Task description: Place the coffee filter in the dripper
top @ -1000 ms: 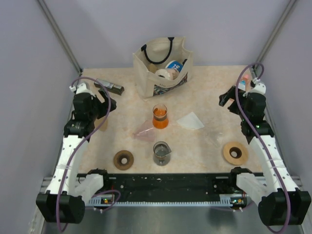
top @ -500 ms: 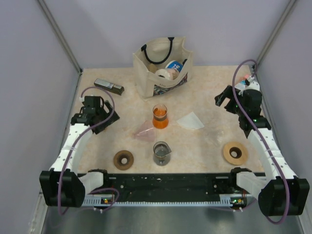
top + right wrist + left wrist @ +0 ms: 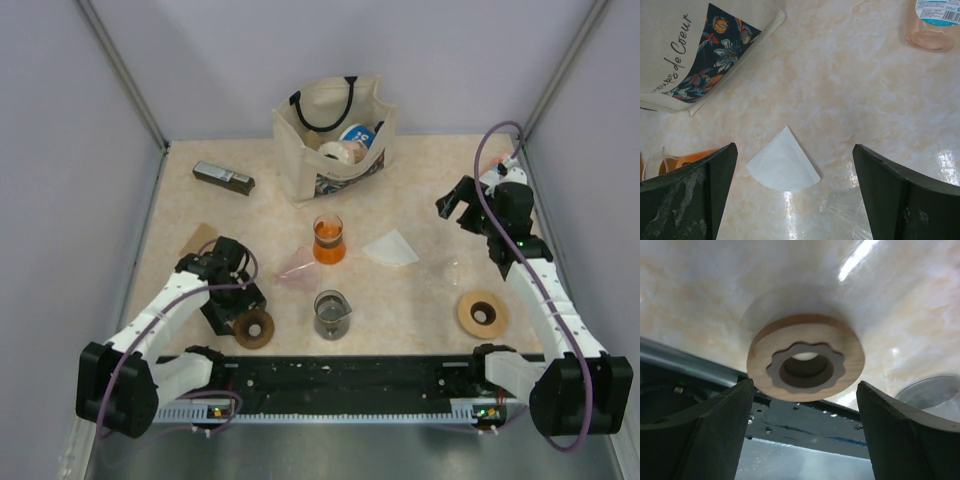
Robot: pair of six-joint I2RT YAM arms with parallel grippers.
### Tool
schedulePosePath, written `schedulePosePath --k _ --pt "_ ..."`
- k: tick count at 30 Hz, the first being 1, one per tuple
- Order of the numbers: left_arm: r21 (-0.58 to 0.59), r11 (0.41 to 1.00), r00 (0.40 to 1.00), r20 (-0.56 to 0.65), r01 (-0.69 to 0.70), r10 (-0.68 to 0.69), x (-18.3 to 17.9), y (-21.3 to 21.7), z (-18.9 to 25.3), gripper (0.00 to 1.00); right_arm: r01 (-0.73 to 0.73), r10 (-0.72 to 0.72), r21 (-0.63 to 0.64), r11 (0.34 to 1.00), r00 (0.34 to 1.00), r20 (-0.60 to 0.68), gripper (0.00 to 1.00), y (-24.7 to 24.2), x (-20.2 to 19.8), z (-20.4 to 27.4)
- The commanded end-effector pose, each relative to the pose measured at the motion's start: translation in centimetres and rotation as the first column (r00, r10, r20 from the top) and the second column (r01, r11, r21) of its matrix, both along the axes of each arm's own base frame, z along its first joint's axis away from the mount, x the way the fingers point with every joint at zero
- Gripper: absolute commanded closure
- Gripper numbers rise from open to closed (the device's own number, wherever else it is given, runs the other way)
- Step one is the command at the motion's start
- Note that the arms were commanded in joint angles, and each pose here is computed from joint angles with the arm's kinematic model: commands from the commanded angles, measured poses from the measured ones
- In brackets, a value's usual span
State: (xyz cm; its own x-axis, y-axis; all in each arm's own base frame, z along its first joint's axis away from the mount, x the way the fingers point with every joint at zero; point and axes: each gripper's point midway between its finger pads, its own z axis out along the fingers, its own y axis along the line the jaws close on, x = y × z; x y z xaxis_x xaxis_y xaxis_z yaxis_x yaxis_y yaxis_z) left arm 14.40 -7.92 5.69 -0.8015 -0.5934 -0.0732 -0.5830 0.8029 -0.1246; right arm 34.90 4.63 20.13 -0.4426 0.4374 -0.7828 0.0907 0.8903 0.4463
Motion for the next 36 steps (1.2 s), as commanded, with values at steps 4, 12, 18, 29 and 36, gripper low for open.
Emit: schedulePosePath --k 4,12,18,29,36 --pt "0.129 0.979 0.985 -0.046 -0.159 0.166 -3.7 2.3 0.1 0.18 -0.011 0.01 0.021 1.0 0.999 0.038 0.01 0.2 0.5 0.8" --pt "0.148 0.967 0.978 0.014 -0.208 0.208 -2.1 2.5 -0.7 0.21 -0.009 0.008 0.023 1.0 0.999 0.032 0.01 0.2 0.4 0.6" --pt "0.157 0.967 0.977 -0.033 -0.201 0.209 -1.0 1.9 -3.0 0.29 -0.004 0.004 0.017 1.0 0.999 0.032 0.01 0.1 0.3 0.7" --pt "0.132 0.973 0.981 -0.02 -0.187 0.191 0.3 1.1 -4.3 0.81 -0.007 0.006 0.016 1.0 0.999 0.04 0.01 0.1 0.4 1.1" --pt "0.159 0.975 0.984 0.109 -0.156 0.14 2.7 1.9 -0.7 1.0 -0.015 0.014 0.023 1.0 0.999 0.048 0.02 0.3 0.2 1.3"
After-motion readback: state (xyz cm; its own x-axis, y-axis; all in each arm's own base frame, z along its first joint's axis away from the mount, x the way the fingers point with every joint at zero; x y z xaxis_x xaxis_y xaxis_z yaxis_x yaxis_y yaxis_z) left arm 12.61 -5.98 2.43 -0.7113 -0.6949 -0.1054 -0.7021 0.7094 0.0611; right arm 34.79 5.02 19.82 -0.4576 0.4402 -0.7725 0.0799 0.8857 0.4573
